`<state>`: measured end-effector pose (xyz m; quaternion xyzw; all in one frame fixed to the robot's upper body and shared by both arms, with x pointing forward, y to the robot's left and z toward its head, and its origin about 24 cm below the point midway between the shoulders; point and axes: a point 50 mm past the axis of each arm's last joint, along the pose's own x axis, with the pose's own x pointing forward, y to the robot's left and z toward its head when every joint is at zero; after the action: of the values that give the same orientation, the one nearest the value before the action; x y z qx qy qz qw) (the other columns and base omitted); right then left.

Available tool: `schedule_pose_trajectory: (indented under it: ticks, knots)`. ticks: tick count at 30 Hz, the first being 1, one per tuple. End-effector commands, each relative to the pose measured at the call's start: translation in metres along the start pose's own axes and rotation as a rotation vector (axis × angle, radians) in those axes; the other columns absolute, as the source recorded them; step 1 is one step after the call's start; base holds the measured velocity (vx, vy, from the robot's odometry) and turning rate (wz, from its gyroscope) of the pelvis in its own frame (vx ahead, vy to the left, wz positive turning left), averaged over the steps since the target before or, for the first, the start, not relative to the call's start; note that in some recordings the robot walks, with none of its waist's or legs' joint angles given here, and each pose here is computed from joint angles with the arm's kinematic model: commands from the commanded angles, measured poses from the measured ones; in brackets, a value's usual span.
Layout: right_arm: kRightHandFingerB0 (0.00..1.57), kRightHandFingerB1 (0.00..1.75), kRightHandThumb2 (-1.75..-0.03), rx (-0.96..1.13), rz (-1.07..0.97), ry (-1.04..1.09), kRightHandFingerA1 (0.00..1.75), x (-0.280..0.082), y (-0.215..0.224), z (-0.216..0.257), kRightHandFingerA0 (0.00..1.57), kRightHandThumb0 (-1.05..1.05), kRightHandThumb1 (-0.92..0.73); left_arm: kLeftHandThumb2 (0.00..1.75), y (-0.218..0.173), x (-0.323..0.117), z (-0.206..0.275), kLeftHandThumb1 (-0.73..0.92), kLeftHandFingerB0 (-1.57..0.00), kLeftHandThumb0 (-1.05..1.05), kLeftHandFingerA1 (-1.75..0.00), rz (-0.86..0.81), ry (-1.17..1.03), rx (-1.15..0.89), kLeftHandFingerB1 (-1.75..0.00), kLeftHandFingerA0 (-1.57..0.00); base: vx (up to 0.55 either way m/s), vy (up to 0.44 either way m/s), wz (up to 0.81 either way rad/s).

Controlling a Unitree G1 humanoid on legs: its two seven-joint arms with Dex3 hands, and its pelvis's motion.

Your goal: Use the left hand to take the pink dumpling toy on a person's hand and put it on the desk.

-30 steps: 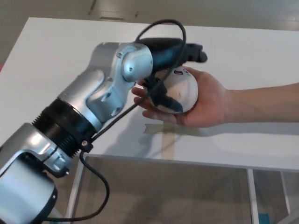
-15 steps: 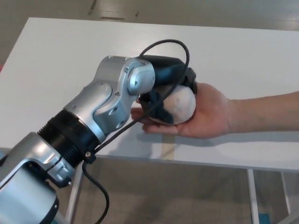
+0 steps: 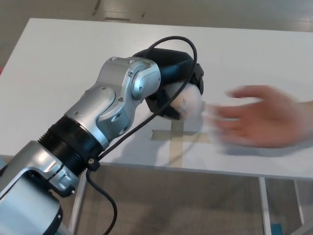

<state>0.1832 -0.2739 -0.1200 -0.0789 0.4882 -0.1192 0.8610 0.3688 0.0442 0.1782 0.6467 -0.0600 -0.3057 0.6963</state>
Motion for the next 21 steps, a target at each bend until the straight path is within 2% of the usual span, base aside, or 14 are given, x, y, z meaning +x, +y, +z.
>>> schedule_pose_trajectory:
  ticks: [1, 3, 4, 5, 8, 10, 13, 14, 19, 20, 21]
  knots:
    - [0.42, 0.52, -0.87, 0.002, 0.002, 0.012, 0.53, -0.0003, -0.0043, -0.0019, 0.44, -0.36, -0.59, 0.64, -0.0029, 0.0004, -0.0002, 0.75, -0.70, -0.27, -1.54, 0.009, 0.001, 0.009, -0.47, -0.68, 0.00, 0.000, 0.00]
    - [0.42, 0.52, -0.87, -0.001, 0.003, 0.012, 0.53, -0.0003, -0.0042, -0.0020, 0.44, -0.36, -0.59, 0.64, -0.0028, 0.0004, -0.0004, 0.75, -0.72, -0.27, -1.54, 0.005, 0.003, 0.005, -0.48, -0.68, 0.00, 0.000, 0.00]
    - [0.42, 0.52, -0.87, 0.000, 0.003, 0.012, 0.53, -0.0003, -0.0043, -0.0018, 0.44, -0.36, -0.59, 0.65, -0.0027, 0.0006, -0.0001, 0.75, -0.70, -0.27, -1.53, 0.005, 0.002, 0.005, -0.47, -0.68, 0.00, 0.000, 0.00]
    - [0.42, 0.52, -0.87, -0.001, 0.002, 0.012, 0.53, -0.0003, -0.0043, -0.0014, 0.44, -0.36, -0.59, 0.62, -0.0027, 0.0006, 0.0004, 0.75, -0.61, -0.25, -1.52, 0.005, 0.001, 0.005, -0.43, -0.68, 0.00, 0.000, 0.00]
    - [0.42, 0.52, -0.87, -0.003, 0.002, 0.010, 0.53, -0.0001, -0.0042, 0.0006, 0.45, -0.36, -0.59, 0.62, -0.0017, 0.0005, 0.0010, 0.75, -0.59, -0.24, -1.51, 0.006, -0.002, 0.004, -0.42, -0.69, 0.00, 0.000, 0.00]
    - [0.42, 0.52, -0.88, 0.001, 0.001, 0.005, 0.54, 0.0001, -0.0041, 0.0028, 0.46, -0.36, -0.59, 0.65, -0.0011, 0.0011, 0.0007, 0.75, -0.73, -0.24, -1.52, 0.007, -0.004, 0.004, -0.49, -0.69, 0.00, 0.000, 0.00]
    - [0.41, 0.51, -0.87, -0.006, 0.002, 0.010, 0.53, 0.0001, -0.0038, 0.0021, 0.45, -0.36, -0.59, 0.65, -0.0021, 0.0015, -0.0002, 0.76, -0.74, -0.24, -1.52, 0.001, -0.001, -0.001, -0.49, -0.70, 0.00, 0.000, 0.00]
    - [0.42, 0.52, -0.87, -0.007, 0.001, 0.012, 0.53, 0.0000, -0.0042, 0.0011, 0.44, -0.36, -0.59, 0.64, -0.0029, 0.0012, -0.0003, 0.74, -0.70, -0.22, -1.51, -0.001, -0.001, -0.004, -0.47, -0.69, 0.00, 0.000, 0.00]
    - [0.43, 0.52, -0.87, -0.017, 0.003, 0.024, 0.53, -0.0008, -0.0057, -0.0062, 0.44, -0.36, -0.60, 0.65, -0.0101, -0.0017, -0.0026, 0.77, -0.76, -0.24, -1.53, -0.010, 0.000, -0.017, -0.51, -0.69, 0.00, 0.000, 0.00]
    - [0.44, 0.53, -0.87, -0.022, 0.003, 0.024, 0.53, -0.0008, -0.0060, -0.0063, 0.44, -0.36, -0.60, 0.74, -0.0089, -0.0022, -0.0027, 0.68, -0.78, -0.34, -1.41, -0.005, -0.002, -0.020, -0.61, -0.74, 0.00, 0.000, 0.00]
    - [0.44, 0.53, -0.87, -0.027, 0.004, 0.023, 0.53, -0.0008, -0.0063, -0.0064, 0.44, -0.36, -0.60, 0.74, -0.0075, -0.0028, -0.0028, 0.68, -0.78, -0.34, -1.41, 0.001, -0.006, -0.024, -0.61, -0.74, 0.00, 0.000, 0.00]
